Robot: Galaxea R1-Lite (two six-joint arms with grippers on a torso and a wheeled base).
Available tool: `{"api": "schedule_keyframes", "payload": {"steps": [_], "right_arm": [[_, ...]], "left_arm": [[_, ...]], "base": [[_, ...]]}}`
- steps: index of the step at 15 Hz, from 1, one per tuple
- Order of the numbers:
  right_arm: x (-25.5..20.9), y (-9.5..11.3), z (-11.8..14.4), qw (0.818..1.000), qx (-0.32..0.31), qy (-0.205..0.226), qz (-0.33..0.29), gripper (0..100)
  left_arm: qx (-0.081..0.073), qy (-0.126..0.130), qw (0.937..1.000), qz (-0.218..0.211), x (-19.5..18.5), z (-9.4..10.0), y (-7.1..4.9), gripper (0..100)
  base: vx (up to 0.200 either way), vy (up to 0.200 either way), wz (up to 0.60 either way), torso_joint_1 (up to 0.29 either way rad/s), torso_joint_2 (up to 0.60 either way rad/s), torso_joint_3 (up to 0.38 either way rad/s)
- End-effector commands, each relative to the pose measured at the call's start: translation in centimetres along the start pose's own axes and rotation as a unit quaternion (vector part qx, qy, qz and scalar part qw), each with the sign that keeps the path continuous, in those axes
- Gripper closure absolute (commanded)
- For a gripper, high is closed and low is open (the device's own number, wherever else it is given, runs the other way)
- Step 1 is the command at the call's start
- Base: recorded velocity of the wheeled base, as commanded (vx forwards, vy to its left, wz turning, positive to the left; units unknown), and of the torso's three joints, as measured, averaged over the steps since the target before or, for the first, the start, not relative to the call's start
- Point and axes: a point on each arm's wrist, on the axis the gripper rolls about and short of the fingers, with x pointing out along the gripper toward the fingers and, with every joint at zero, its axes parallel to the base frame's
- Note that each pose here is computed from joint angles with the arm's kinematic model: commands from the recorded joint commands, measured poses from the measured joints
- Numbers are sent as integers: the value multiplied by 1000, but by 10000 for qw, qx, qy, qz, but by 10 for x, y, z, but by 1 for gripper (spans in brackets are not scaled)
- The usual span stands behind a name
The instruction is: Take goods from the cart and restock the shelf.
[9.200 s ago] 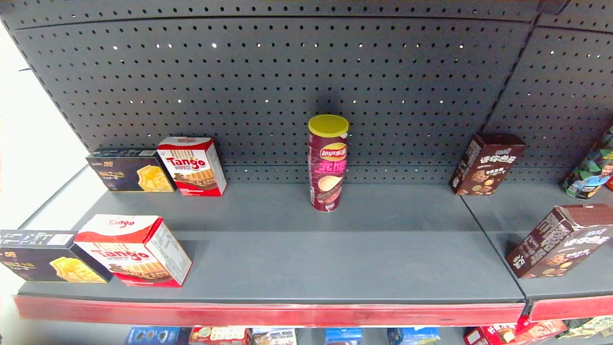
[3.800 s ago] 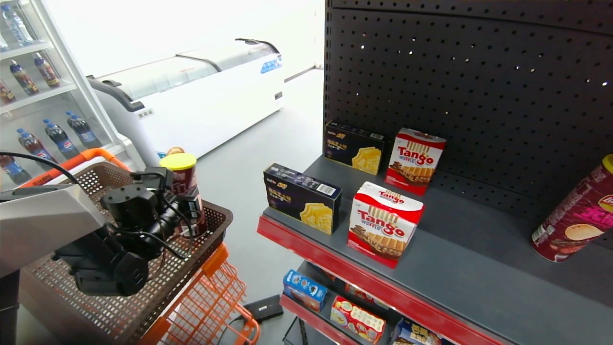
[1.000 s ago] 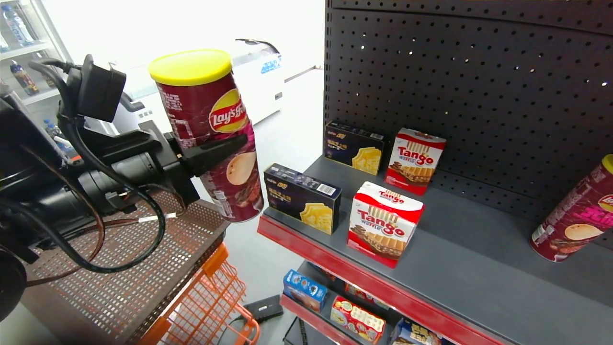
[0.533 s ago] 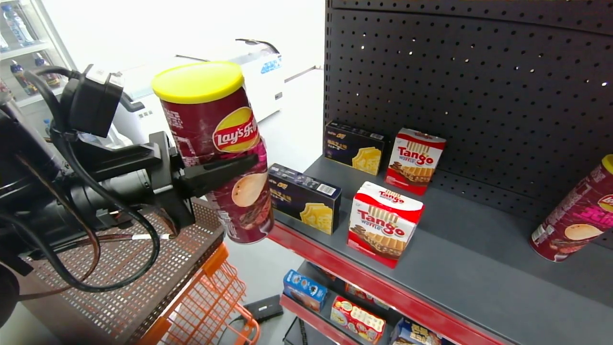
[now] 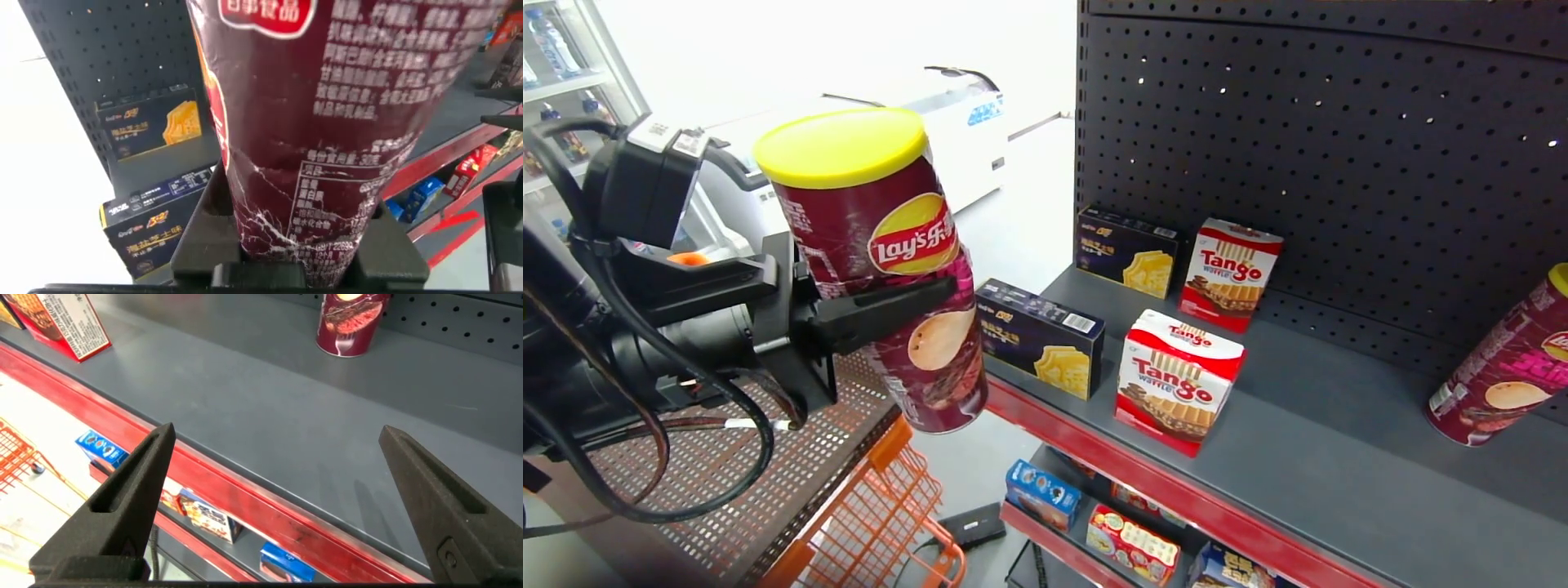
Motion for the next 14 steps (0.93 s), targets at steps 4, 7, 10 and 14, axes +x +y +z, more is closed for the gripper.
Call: {"api": "schedule_keyframes", "payload": {"steps": [4, 7, 10, 14], "right_arm": [[0, 0, 0, 10000, 1, 7, 2, 0], [0, 0, 0, 10000, 1, 7, 2, 0], [0, 0, 0, 10000, 1, 7, 2, 0], [0, 0, 0, 10000, 1, 7, 2, 0]], "left_arm": [[69, -72, 9999, -121, -2, 5, -4, 100], [104, -113, 9998, -143, -1, 8, -4, 100], [123, -141, 9997, -151, -2, 10, -5, 100], [42, -150, 9998, -144, -2, 11, -5, 100]], "base": [[0, 0, -600, -1, 2, 7], [0, 0, -600, 6, 4, 1], [0, 0, -600, 2, 4, -2], [0, 0, -450, 1, -2, 1]]}}
